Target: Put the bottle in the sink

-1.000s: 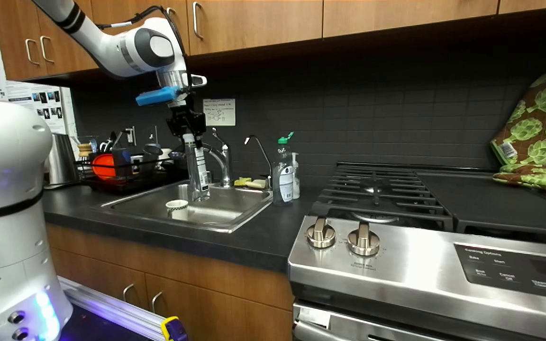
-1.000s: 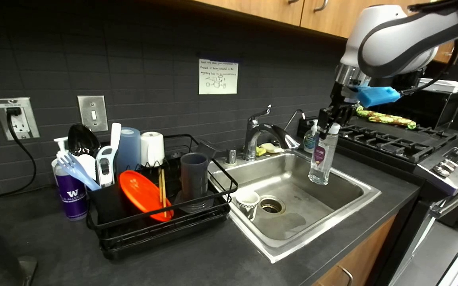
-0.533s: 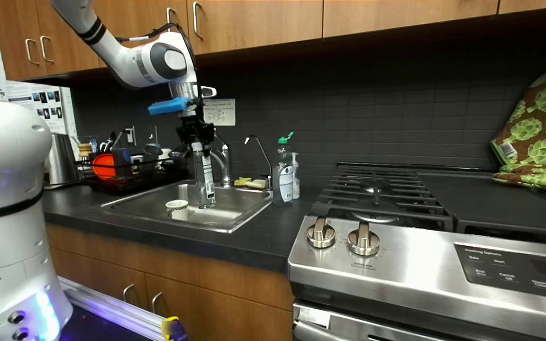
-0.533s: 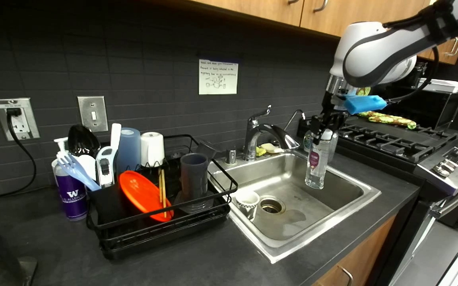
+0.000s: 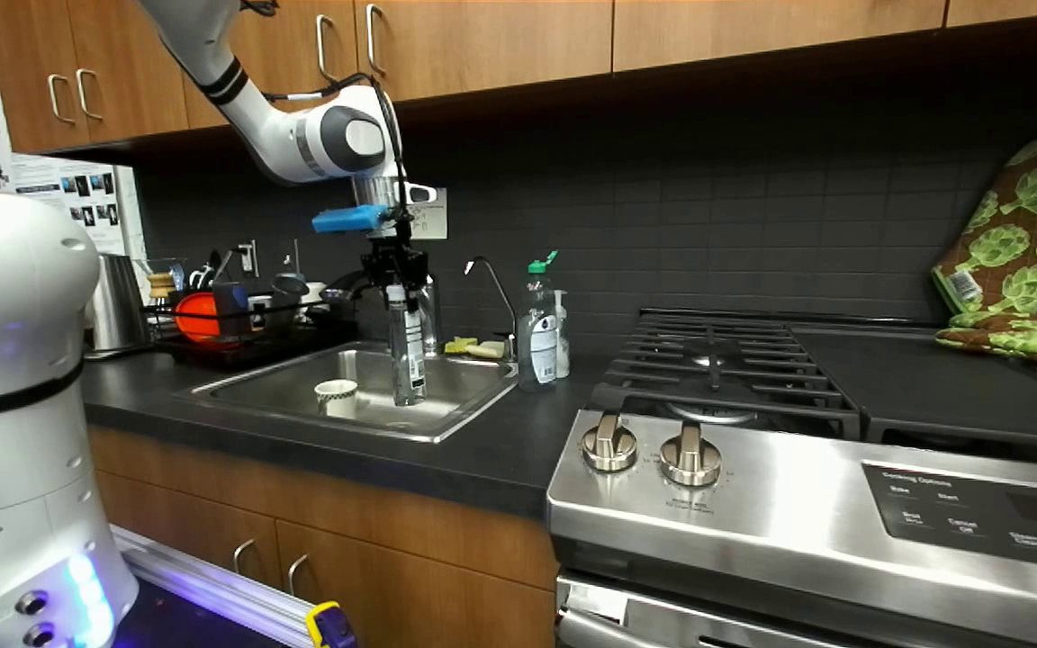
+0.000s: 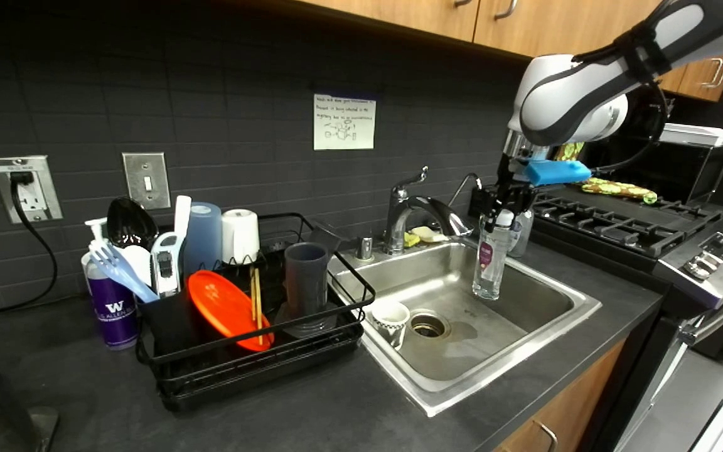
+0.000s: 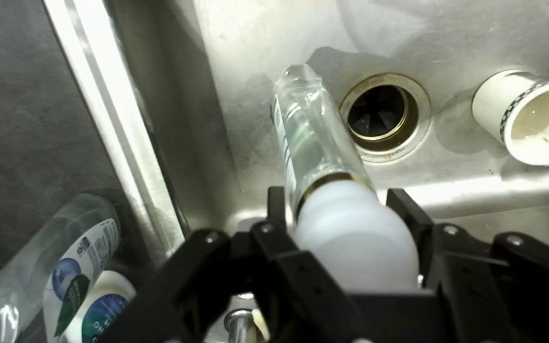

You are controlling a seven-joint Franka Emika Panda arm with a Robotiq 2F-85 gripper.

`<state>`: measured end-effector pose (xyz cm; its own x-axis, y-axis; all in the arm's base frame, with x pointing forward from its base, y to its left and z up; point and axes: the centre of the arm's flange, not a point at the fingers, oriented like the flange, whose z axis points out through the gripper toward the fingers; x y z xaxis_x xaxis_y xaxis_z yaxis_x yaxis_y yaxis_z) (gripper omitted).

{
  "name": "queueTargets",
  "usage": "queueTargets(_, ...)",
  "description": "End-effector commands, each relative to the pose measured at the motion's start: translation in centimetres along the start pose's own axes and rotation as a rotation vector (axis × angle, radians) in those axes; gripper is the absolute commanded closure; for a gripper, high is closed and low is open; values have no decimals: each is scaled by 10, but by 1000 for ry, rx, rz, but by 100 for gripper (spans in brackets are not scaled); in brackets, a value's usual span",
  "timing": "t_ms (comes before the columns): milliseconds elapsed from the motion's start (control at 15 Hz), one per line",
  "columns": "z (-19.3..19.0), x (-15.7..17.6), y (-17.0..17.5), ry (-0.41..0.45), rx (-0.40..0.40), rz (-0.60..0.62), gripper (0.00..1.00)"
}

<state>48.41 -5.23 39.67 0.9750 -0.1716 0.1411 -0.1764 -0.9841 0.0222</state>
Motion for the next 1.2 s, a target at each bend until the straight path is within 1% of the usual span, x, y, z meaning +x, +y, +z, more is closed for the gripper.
queueTargets(0, 7, 21, 4, 33, 3, 51, 71)
queueTargets(200, 17, 27, 7, 63, -6, 91, 71)
queueTargets(467, 33, 31, 12, 71, -3, 138, 71)
queueTargets(1000, 58, 36, 21, 100, -66, 241, 71)
queueTargets(1133, 63, 36, 22, 102, -72, 270, 71)
